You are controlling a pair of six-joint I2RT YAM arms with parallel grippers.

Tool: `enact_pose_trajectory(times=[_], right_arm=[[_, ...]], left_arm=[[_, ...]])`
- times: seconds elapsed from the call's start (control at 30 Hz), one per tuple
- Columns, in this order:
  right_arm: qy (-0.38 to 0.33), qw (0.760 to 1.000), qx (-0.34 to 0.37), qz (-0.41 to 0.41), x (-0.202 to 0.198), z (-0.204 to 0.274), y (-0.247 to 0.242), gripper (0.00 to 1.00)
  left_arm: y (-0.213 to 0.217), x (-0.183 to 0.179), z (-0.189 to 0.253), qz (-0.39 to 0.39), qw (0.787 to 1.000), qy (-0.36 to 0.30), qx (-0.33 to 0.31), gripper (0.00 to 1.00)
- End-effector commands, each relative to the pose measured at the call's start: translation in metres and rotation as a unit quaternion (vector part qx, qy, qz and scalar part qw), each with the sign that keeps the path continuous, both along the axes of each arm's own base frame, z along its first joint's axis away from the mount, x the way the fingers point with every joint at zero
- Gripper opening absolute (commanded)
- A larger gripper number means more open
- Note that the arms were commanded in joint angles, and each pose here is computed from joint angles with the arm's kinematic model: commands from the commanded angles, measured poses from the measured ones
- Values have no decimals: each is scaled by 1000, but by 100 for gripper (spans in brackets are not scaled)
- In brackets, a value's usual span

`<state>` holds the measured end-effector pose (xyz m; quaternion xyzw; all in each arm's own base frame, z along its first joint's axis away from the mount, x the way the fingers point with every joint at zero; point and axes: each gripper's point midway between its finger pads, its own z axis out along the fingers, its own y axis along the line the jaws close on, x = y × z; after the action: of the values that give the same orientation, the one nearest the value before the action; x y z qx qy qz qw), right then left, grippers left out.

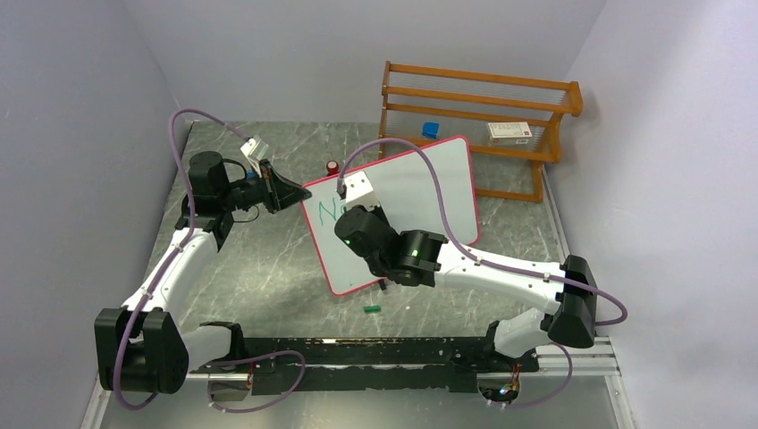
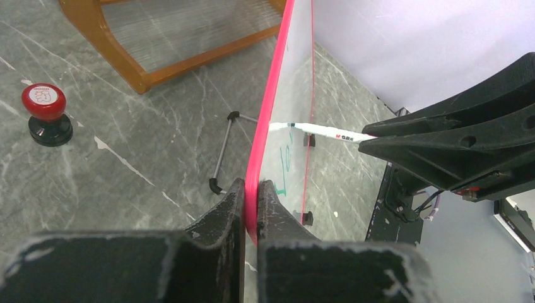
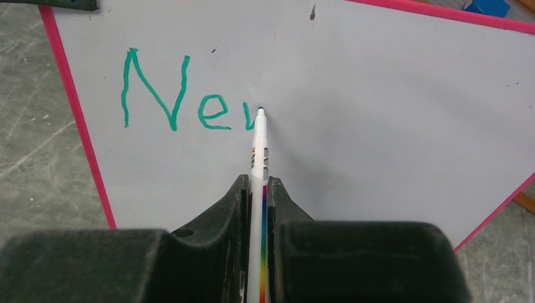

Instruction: Write a sentence on the whiteboard

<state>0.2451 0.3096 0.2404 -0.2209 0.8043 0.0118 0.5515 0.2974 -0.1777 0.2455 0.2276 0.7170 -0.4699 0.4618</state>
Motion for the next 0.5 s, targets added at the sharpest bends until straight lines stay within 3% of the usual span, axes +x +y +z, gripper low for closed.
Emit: enact_pose_trajectory(times=[0.0,0.47], right_arm=[[-18,1000,22,-15,7,16,-4,0],[6,1000,8,-10,1,2,-8,0]], left_arm=[[-2,-3,-16,-9,1000,6,17,5],[-2,-2,-16,-7,1000,5,18,5]])
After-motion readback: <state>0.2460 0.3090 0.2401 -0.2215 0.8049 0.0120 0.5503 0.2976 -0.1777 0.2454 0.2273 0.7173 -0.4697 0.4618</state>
